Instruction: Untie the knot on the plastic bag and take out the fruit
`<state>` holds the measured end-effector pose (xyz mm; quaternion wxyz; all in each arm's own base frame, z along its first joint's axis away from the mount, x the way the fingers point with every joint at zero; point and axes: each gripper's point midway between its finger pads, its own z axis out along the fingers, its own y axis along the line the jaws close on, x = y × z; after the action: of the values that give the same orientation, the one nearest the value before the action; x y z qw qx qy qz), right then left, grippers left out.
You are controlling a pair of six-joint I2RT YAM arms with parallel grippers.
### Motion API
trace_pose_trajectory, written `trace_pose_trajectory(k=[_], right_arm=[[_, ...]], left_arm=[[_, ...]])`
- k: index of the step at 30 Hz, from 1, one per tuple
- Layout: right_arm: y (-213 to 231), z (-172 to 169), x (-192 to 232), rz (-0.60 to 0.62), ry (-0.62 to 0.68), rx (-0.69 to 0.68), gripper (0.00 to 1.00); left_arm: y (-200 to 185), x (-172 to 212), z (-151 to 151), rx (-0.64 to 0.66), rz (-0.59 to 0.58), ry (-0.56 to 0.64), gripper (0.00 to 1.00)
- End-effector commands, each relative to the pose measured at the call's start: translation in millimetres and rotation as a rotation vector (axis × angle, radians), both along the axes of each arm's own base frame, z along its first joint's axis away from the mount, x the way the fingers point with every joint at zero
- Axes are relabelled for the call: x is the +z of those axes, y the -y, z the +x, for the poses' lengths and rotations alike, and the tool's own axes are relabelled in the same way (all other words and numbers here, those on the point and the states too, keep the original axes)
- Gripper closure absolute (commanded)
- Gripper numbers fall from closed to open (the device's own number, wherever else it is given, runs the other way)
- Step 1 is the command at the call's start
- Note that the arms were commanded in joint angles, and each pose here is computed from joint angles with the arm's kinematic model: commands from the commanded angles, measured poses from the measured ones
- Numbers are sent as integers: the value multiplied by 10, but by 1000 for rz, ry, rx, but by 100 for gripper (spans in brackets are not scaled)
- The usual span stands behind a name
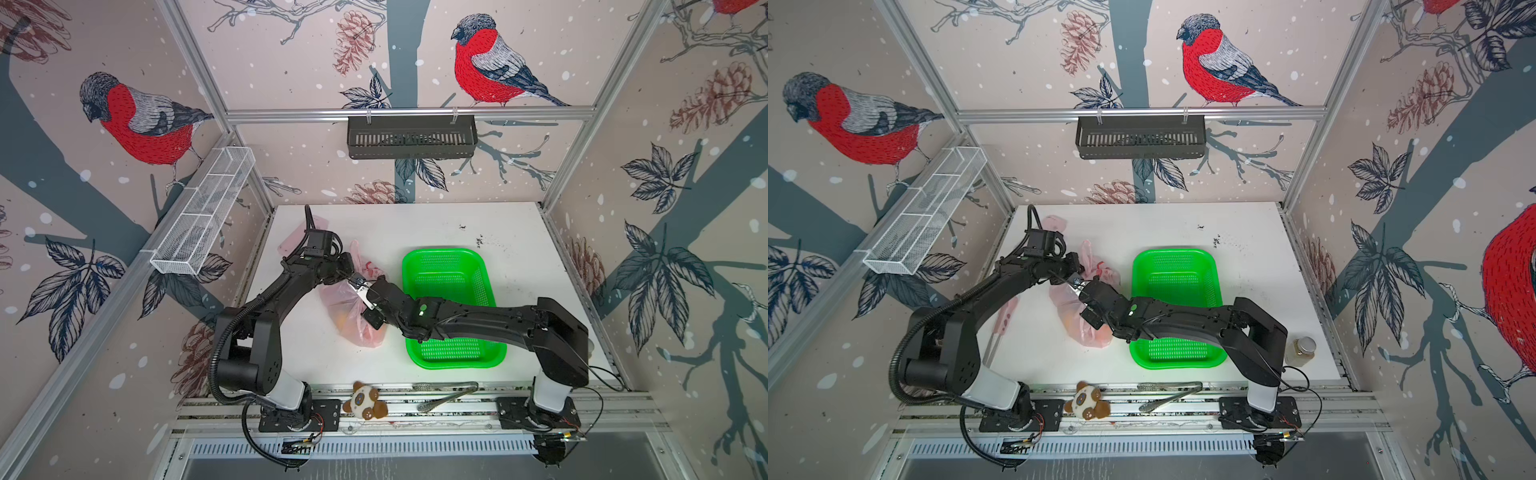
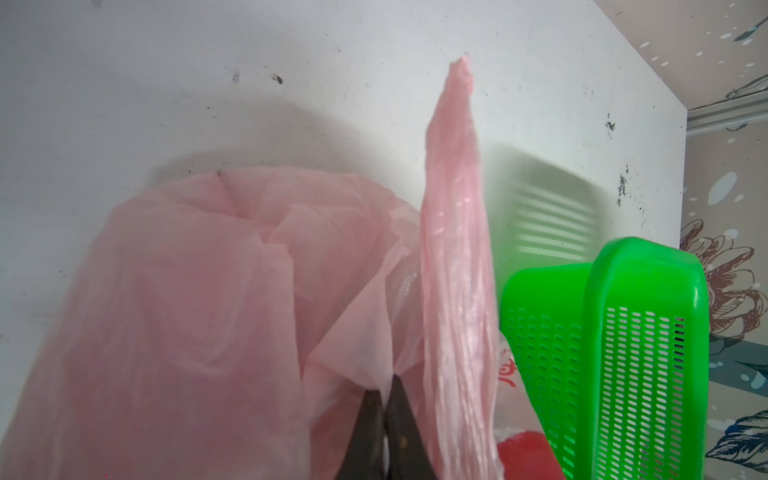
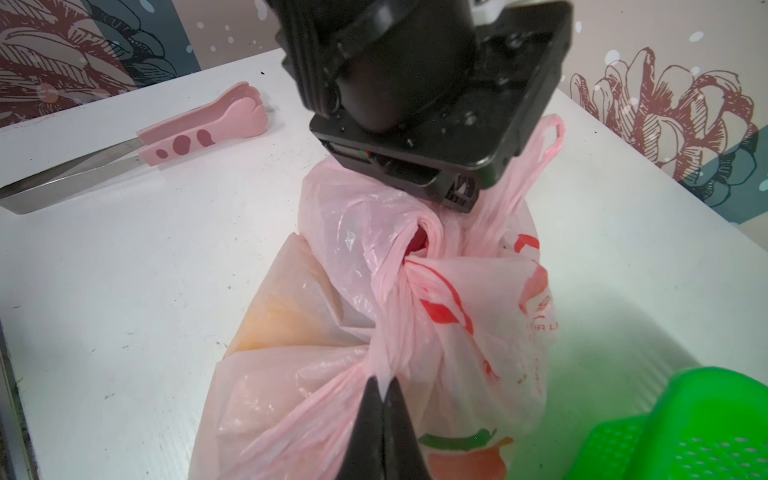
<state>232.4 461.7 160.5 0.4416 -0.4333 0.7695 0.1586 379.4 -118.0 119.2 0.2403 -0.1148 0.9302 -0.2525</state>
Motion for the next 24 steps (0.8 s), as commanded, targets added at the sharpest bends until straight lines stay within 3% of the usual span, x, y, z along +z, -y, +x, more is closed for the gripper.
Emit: trace_pose_trajectory(k=[1, 7, 17, 22, 24], right_arm=[[75, 87, 100, 32, 35, -57, 98], [334, 243, 25, 83, -6, -163, 97], [732, 544, -70, 211, -109, -358, 97], [682, 533, 32, 205, -104, -327, 96], [635, 493, 91, 183, -86, -308, 91]], left_arm=[[-69, 155, 106, 38, -2, 72, 100], [-398, 437, 146, 117, -2, 150, 100], [-933, 518, -41, 268, 108, 174, 100], [-951, 587, -80, 277, 84, 219, 100], [-928, 604, -89, 272, 66, 222, 100]])
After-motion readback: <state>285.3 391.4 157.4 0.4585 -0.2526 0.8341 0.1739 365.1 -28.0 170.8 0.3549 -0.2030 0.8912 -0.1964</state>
